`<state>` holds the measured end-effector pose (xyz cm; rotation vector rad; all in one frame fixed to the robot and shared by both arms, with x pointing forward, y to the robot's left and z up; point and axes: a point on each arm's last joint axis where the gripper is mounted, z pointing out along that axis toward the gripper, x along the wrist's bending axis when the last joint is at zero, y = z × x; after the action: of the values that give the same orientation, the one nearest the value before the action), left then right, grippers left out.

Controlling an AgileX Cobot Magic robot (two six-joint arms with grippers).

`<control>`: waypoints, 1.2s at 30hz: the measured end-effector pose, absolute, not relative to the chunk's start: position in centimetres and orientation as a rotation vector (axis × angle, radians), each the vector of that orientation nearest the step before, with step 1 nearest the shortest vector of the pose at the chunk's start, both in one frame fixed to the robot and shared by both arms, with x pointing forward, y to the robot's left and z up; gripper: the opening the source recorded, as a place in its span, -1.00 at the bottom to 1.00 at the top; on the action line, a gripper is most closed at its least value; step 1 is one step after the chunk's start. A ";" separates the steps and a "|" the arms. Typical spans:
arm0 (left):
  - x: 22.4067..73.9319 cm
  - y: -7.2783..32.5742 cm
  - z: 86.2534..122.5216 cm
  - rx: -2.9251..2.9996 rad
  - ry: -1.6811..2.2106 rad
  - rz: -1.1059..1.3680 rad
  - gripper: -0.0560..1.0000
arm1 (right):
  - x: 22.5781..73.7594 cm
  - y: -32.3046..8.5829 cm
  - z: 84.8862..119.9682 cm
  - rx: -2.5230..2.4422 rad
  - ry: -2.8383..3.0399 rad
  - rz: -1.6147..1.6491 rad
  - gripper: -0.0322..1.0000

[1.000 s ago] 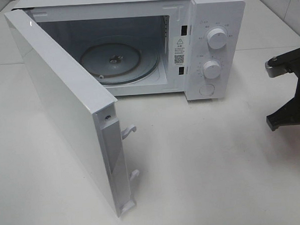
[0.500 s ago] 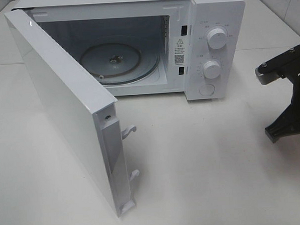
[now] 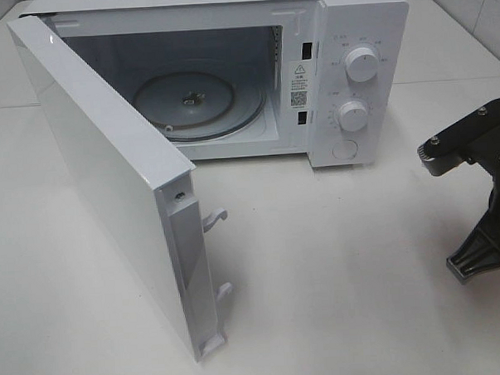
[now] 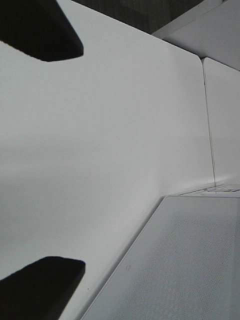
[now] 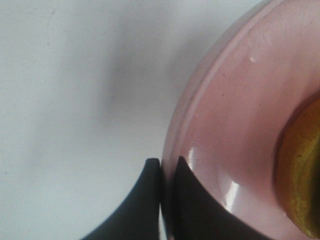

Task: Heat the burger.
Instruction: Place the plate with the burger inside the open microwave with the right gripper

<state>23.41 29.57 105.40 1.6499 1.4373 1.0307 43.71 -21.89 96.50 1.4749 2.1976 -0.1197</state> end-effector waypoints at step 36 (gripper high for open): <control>23.4 29.6 105.4 1.650 1.437 1.031 0.98 | 38.0 -17.7 94.9 1.101 2.431 -0.168 -0.88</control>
<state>23.41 29.57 105.40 1.6499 1.4373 1.0307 38.01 -17.71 94.89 1.1014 2.4313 -0.1678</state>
